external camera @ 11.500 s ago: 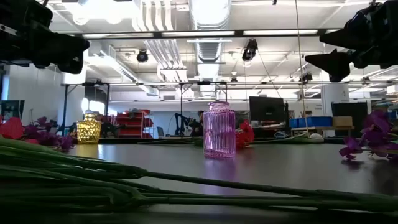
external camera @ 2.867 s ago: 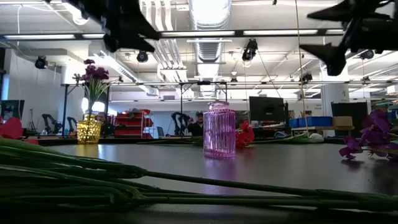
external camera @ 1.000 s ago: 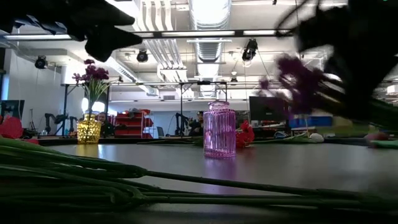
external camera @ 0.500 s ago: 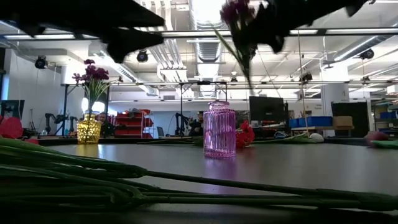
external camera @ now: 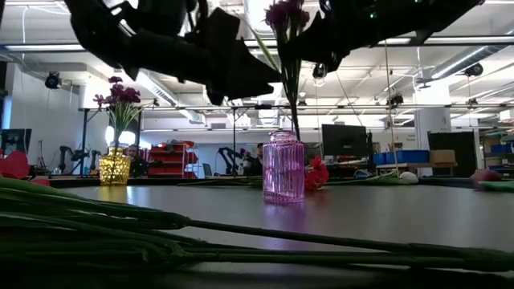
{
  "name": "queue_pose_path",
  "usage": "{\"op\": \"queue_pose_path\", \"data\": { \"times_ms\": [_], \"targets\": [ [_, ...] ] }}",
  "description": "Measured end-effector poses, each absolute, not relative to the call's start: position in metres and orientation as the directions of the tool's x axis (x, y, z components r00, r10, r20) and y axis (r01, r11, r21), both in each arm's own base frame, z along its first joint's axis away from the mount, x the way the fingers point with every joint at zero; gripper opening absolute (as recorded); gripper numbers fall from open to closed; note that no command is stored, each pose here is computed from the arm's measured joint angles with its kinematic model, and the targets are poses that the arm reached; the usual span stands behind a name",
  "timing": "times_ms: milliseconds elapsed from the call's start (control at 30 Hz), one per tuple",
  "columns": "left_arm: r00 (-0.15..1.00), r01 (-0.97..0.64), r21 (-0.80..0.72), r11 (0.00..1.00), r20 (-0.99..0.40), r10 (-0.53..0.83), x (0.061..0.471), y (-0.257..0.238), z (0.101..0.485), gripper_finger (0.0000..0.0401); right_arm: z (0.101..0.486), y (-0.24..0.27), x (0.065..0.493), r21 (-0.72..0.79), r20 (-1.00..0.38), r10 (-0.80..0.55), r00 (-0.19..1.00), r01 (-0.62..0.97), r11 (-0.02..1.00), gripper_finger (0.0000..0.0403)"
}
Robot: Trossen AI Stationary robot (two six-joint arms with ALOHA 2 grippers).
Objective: Sort flowers into vase by color
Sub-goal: Put the violet flower into the yellow vase
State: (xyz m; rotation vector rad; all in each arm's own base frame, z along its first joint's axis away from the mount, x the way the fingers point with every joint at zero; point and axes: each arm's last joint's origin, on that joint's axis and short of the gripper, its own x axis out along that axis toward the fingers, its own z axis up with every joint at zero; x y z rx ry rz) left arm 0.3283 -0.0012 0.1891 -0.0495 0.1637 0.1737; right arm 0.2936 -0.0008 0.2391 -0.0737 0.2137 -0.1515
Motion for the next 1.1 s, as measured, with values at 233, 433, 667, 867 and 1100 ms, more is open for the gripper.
{"op": "queue_pose_path", "data": {
  "times_ms": [233,433,667,867,1100],
  "targets": [
    [0.97,-0.165,-0.028,0.986,-0.188,0.157,0.354,0.002,0.174,0.0216,0.225,-0.001,0.303,-0.085,-0.221,-0.169,0.961,0.154,0.984,0.0018],
    [0.962,-0.171,-0.022,0.985,-0.219,0.162,0.365,0.003,0.17,0.02,0.22,-0.001,0.307,-0.067,-0.229,-0.169,0.959,0.158,0.985,0.002],
    [0.956,-0.188,-0.018,0.982,-0.231,0.179,0.363,0.008,0.17,0.0089,0.222,-0.001,0.306,-0.034,-0.222,-0.17,0.96,0.166,0.985,0.0058],
    [0.959,-0.192,-0.018,0.981,-0.215,0.183,0.361,0.009,0.177,0.0015,0.221,-0.001,0.305,-0.036,-0.232,-0.169,0.958,0.165,0.986,0.0134],
    [0.941,-0.268,0.051,0.962,-0.2,0.273,0.329,0.018,0.197,0.0006,0.25,-0.001,0.289,-0.048,-0.159,-0.169,0.973,0.163,0.985,0.0227]
  ]
}}
